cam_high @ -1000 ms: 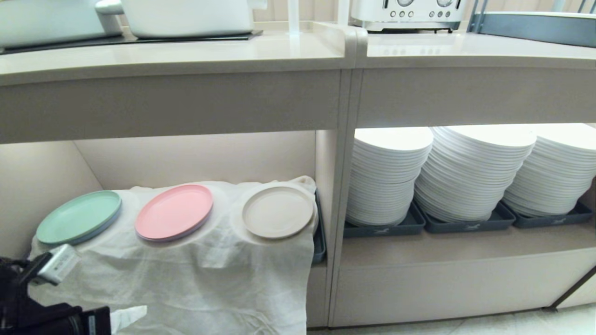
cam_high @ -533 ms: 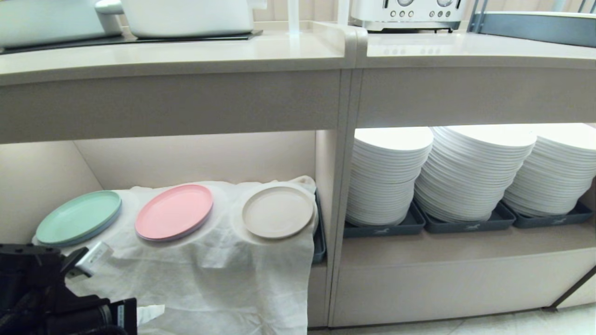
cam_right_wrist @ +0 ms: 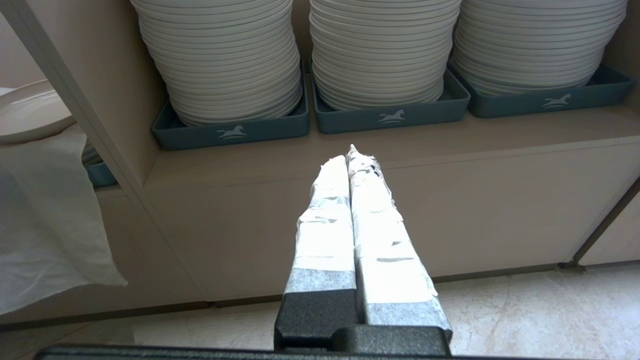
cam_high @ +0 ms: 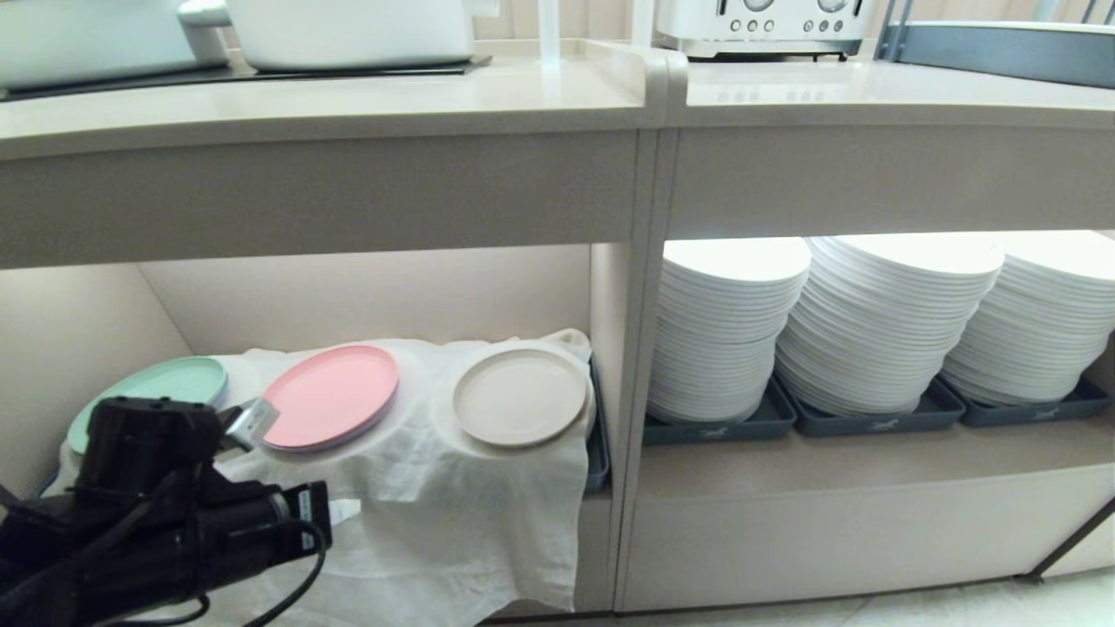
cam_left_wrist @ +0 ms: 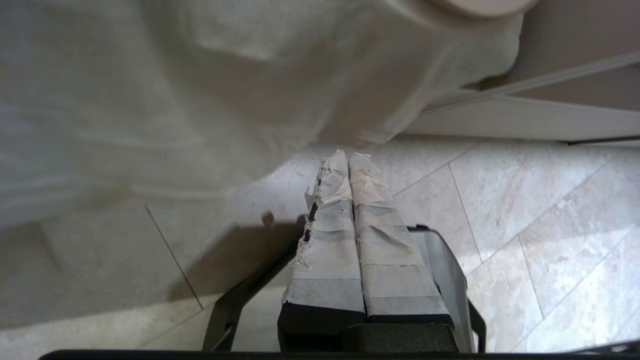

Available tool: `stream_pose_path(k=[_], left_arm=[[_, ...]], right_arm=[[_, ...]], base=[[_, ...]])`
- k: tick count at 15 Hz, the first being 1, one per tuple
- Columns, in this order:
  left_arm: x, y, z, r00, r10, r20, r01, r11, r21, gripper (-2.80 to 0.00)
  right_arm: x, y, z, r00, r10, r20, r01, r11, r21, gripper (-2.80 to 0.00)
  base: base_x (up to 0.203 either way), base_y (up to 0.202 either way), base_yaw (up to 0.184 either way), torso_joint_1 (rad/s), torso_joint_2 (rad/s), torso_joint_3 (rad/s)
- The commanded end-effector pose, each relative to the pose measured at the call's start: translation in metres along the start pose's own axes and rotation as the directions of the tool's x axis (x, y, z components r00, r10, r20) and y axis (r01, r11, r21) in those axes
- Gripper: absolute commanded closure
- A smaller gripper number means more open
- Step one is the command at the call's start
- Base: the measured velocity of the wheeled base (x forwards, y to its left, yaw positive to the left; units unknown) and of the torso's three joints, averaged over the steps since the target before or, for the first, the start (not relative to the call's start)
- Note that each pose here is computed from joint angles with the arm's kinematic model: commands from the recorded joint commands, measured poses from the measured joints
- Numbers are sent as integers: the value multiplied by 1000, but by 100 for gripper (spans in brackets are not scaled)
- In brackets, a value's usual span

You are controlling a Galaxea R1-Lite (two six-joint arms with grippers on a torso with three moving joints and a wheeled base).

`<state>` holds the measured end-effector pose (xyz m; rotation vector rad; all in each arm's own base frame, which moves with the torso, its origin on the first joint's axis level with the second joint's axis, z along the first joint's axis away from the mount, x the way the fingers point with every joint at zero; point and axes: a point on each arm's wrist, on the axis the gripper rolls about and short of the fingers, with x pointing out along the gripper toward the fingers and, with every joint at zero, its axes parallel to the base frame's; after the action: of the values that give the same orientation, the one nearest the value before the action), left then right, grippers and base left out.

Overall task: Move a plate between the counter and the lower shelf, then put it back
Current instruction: Pick up the plate in the cupboard

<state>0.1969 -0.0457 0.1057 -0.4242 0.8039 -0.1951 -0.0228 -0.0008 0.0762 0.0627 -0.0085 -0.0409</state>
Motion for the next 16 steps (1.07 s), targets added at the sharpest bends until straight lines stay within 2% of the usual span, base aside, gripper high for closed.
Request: stream_pose_path(k=[1, 4, 8, 16], left_arm=[[25, -1, 6, 999, 23, -45, -23, 1000, -5, 0], [52, -7, 18, 998, 41, -54, -41, 999, 2, 0], [82, -25, 35, 998, 52, -26, -52, 999, -13, 0], [110, -31, 51, 998, 63, -1, -63, 998, -12, 0]], right_arm=[[0, 0, 0, 1000, 0, 0, 0, 1000, 0, 0], [0, 0, 0, 1000, 0, 0, 0, 1000, 0, 0], [0, 0, 0, 1000, 0, 0, 0, 1000, 0, 0], [0, 0, 0, 1000, 0, 0, 0, 1000, 0, 0]], base=[[0, 0, 0, 0, 0, 0], [0, 0, 0, 0, 0, 0], [0, 0, 0, 0, 0, 0], [0, 0, 0, 0, 0, 0]])
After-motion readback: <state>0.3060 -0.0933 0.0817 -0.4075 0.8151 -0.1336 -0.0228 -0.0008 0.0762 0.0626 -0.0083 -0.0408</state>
